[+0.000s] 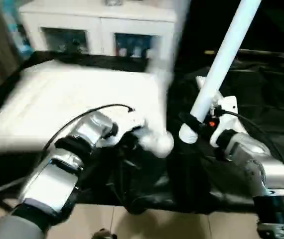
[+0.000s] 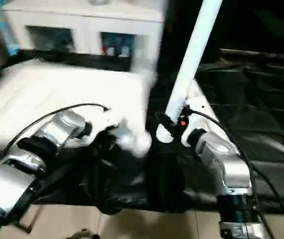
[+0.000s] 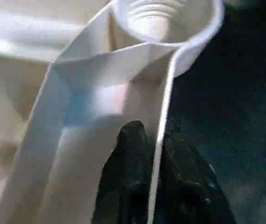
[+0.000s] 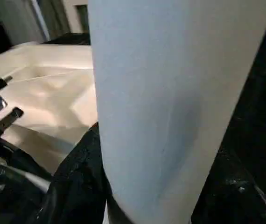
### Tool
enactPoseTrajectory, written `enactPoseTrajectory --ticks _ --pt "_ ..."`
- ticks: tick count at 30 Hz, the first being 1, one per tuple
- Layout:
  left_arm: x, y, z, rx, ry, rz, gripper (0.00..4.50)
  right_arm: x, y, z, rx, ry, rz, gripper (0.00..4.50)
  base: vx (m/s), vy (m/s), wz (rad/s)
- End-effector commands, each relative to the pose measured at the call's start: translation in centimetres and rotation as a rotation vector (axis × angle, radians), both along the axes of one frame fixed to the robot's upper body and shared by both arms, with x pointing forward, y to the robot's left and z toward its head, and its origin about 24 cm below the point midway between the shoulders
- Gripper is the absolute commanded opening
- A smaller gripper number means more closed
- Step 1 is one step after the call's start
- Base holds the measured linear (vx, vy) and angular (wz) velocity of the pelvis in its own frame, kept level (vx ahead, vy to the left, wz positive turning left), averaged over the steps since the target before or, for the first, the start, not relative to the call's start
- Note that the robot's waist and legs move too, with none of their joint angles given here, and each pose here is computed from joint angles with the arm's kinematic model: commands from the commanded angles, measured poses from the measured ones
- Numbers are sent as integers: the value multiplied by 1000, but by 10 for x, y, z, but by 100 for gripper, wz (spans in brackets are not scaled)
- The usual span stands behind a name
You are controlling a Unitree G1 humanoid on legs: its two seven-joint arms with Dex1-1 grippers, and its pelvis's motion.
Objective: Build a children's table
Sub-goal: Move table base
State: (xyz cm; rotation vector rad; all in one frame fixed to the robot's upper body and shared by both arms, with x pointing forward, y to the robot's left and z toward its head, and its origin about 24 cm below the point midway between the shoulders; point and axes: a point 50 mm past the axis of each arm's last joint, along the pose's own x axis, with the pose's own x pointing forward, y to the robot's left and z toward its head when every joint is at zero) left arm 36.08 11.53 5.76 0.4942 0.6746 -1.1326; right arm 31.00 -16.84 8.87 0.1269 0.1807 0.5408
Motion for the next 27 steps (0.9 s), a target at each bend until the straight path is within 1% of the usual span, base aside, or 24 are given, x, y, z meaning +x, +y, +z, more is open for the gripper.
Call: enactPoseTrajectory --ticks 1,3,4,7,8,9,11,13,14,15,17,22,23,24,25,26,27 --pt "-4 14 -15 -3 -7 119 34 1 3 0 7 -11 -5 188 0 0 0" --pt "-8 12 -17 -18 -42 100 16 1 5 -2 10 -11 -5 188 0 0 0" --pt "-8 12 -17 -18 -42 100 13 1 5 -2 10 -11 -5 188 0 0 0" --pt "-16 5 -15 -73 -143 -51 2 4 7 -2 18 -22 -22 188 0 0 0" --pt "-17 4 -14 -87 -162 -77 0 4 8 -2 18 -23 -24 188 0 0 0" --pt "-21 1 -12 -120 -216 -153 0 5 9 -2 14 -27 -27 188 0 0 0" --pt "-25 0 -11 -137 -251 -201 0 5 11 -1 8 -30 -25 188 0 0 0" --pt "-30 0 -12 -153 -254 -259 0 4 12 2 -5 -41 -18 188 0 0 0" --pt "-30 0 -12 -153 -254 -259 0 4 12 2 -5 -41 -18 188 0 0 0" --pt "-30 2 -12 -145 -260 -284 0 3 8 5 -9 -52 -25 188 0 0 0" --pt "-27 6 -11 -108 -274 -290 0 1 5 7 -11 -57 -31 188 0 0 0" --pt "-25 12 -11 -84 -278 -277 0 -1 2 5 -19 -58 -33 188 0 0 0" --pt "-24 14 -11 -82 -288 -266 30 -1 1 5 -18 -56 -36 188 0 0 0" --pt "-23 14 -10 -111 -282 -248 47 -1 0 5 -13 -55 -42 188 0 0 0" --pt "-23 14 -10 -114 -281 -246 59 -1 0 5 -13 -55 -42 188 0 0 0" --pt "-23 15 -9 -132 -277 -236 59 -1 0 5 -10 -54 -45 188 0 0 0" --pt "-23 15 -9 -132 -277 -236 73 -1 0 5 -10 -54 -45 188 0 0 0"
